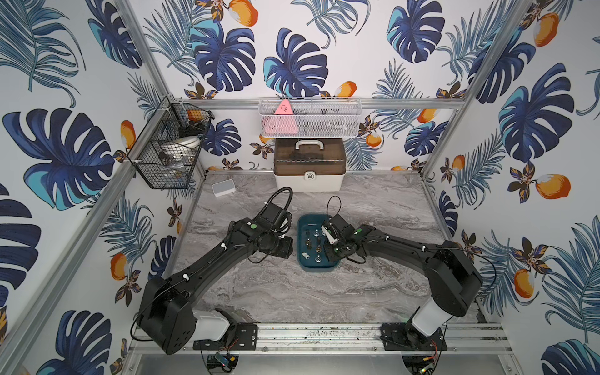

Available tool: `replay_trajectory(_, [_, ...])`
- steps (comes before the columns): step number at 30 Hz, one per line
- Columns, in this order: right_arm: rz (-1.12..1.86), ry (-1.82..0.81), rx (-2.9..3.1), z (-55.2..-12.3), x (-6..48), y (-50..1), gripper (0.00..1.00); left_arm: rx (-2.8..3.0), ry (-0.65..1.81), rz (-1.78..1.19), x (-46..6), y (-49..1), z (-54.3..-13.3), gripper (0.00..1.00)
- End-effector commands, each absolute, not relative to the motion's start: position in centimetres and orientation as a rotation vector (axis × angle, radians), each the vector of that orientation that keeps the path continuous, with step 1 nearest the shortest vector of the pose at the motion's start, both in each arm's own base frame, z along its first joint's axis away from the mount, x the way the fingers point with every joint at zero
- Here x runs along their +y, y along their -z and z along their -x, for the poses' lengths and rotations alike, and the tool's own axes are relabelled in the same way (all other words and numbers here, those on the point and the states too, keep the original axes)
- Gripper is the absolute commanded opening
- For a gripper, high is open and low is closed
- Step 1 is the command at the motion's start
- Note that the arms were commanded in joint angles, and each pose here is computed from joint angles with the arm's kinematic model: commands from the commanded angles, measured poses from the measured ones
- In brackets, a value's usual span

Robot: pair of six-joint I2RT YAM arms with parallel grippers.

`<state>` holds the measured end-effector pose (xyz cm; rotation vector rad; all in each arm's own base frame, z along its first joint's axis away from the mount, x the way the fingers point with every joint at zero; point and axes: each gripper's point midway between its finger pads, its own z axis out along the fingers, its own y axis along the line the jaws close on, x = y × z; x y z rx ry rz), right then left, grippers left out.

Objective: Put the chess pieces into the storage box
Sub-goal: Place the chess piece in the storage box.

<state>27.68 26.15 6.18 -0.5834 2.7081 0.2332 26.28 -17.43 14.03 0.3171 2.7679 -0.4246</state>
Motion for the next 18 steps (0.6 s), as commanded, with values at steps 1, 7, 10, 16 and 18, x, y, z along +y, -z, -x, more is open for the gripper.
replay_trajectory(1, [0.601,-0.148,2.700,-27.9,25.9,-6.0,0.06,2.748,0.417,-0.351,-17.6,-14.1,-26.6,0.46])
replay_trajectory(7, [0.630,-0.046,2.707,-27.8,25.8,-4.9,0.07,2.751,0.409,-0.348,-17.5,-13.9,-26.7,0.46])
replay_trajectory(10, [0.633,-0.030,2.694,-28.3,26.5,-5.3,0.07,2.751,0.406,-0.354,-17.5,-13.8,-26.8,0.46])
replay_trajectory(16, [0.631,-0.012,2.703,-28.4,26.6,-4.8,0.08,2.752,0.400,-0.357,-17.5,-13.7,-26.8,0.46])
replay_trajectory(18, [0.633,0.002,2.708,-28.5,26.5,-4.6,0.08,2.750,0.399,-0.358,-17.5,-13.7,-27.0,0.46])
